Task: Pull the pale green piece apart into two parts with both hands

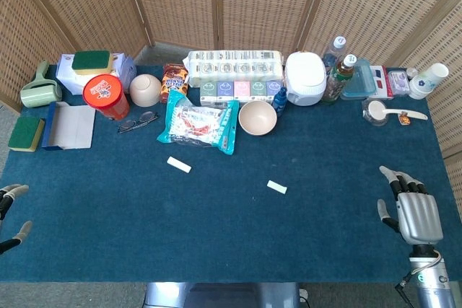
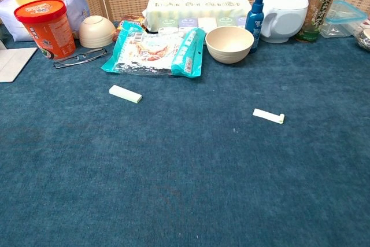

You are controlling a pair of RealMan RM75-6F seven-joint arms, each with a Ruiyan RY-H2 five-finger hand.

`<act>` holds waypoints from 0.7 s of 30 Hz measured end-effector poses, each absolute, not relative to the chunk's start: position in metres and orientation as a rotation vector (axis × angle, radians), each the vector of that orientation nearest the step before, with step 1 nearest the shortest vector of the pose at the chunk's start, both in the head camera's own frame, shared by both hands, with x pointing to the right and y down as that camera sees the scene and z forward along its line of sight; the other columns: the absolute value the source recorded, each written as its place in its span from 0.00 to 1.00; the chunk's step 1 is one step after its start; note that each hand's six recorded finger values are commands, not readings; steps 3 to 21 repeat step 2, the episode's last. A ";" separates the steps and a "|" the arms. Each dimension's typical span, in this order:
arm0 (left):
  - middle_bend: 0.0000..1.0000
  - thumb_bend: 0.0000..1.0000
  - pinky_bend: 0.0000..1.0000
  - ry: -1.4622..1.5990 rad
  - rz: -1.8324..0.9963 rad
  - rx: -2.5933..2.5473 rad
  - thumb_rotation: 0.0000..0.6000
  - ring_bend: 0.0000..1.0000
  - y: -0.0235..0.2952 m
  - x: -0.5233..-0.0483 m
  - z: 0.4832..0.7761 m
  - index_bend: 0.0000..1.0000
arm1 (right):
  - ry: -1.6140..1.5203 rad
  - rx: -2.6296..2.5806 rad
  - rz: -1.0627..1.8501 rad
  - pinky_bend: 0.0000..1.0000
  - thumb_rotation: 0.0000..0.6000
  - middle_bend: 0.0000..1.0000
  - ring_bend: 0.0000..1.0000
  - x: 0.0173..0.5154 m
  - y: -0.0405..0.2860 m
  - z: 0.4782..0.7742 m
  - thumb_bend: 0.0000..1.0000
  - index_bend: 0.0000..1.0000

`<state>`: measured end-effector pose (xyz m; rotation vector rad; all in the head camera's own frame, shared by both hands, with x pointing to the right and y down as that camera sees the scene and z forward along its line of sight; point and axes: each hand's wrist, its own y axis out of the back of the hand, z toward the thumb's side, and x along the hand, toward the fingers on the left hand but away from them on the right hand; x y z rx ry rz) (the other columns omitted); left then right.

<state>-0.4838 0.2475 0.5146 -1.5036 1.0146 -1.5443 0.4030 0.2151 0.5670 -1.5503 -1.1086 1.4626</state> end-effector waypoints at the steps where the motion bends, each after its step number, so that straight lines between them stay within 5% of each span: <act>1: 0.24 0.26 0.51 1.015 -1.545 -1.504 1.00 0.31 0.248 -0.484 0.515 0.22 | -1.109 -1.551 1.463 0.28 1.00 0.27 0.21 0.403 0.215 0.567 0.47 0.16; 21: 0.24 0.26 0.51 1.013 -1.548 -1.507 1.00 0.31 0.248 -0.484 0.515 0.22 | -1.110 -1.550 1.463 0.28 1.00 0.27 0.21 0.404 0.215 0.567 0.47 0.16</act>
